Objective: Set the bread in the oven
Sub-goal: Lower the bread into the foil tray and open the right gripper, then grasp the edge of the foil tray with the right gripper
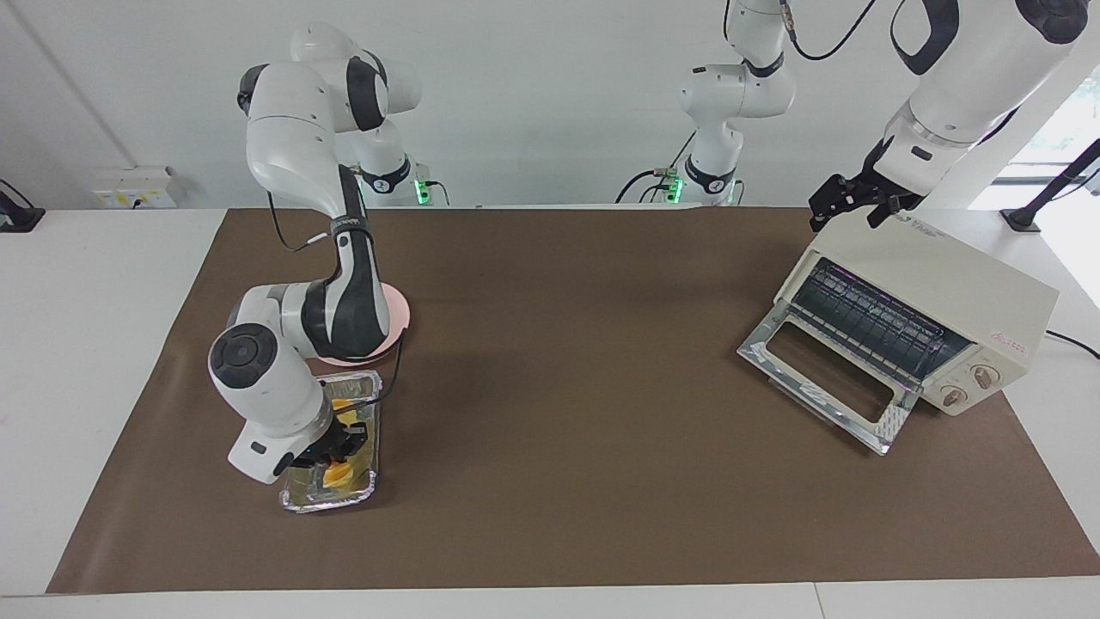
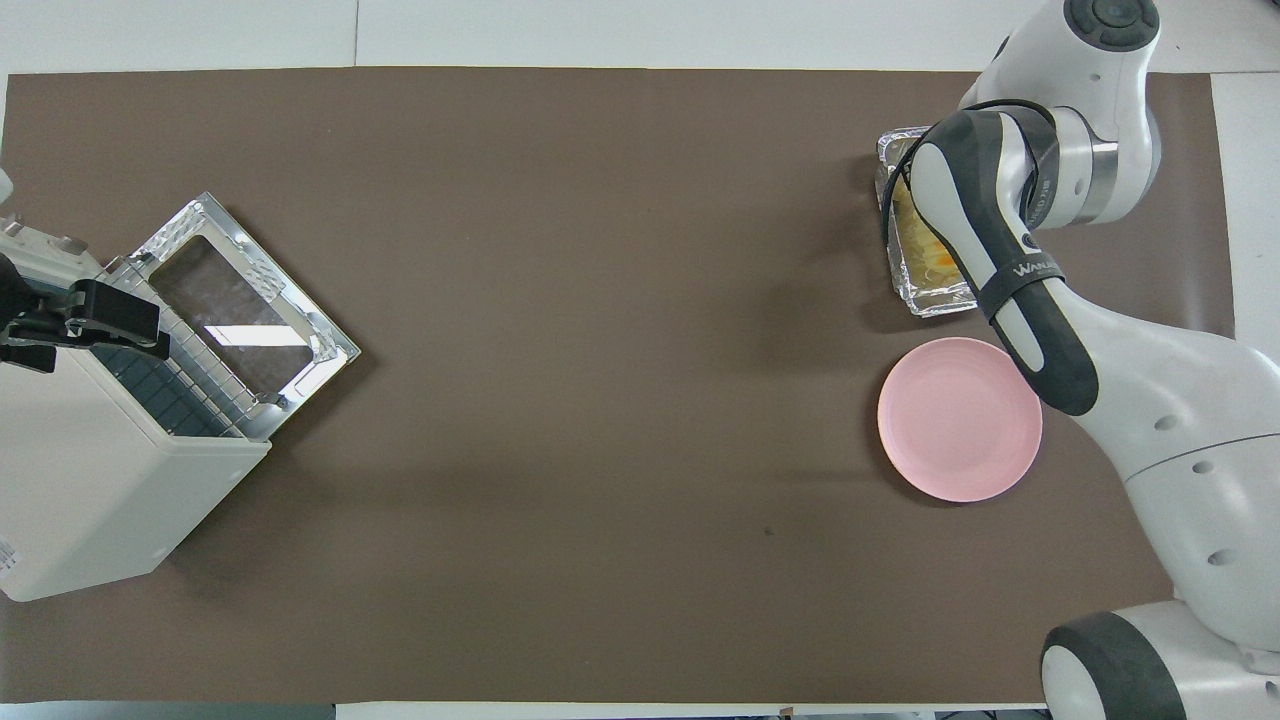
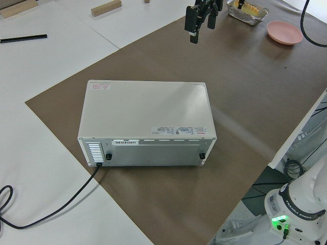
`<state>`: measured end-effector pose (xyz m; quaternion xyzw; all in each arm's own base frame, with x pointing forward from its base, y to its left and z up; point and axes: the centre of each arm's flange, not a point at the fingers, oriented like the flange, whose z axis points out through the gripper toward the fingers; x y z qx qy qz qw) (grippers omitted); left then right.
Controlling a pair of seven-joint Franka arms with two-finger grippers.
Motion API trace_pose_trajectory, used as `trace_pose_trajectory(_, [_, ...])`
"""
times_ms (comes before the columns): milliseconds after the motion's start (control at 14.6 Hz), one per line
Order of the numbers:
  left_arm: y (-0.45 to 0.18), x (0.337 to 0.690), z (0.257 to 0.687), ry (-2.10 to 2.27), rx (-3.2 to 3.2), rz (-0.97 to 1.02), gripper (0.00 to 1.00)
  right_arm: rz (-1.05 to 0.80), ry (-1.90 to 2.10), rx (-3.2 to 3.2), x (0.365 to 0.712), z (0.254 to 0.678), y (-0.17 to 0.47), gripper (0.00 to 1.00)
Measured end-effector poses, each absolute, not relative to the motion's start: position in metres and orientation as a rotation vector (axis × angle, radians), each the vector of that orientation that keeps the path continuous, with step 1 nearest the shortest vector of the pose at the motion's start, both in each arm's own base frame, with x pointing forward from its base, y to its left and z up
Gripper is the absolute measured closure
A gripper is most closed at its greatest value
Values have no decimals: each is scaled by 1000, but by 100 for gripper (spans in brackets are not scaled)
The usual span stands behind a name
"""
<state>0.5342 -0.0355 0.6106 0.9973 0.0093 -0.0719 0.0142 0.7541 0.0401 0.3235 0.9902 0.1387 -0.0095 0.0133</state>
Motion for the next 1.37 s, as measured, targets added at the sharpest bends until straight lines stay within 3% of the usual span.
trace_pose_trajectory(549, [-36, 534, 611, 29, 3105, -224, 0, -69, 269, 3103, 747, 338, 40, 0])
trace_pose_trajectory(960, [-36, 534, 611, 29, 3105, -224, 0, -53, 234, 3106, 741, 379, 9, 0])
trace_pose_trajectory(1371, [-36, 534, 611, 29, 3105, -224, 0, -14, 328, 3097, 733, 348, -34, 0])
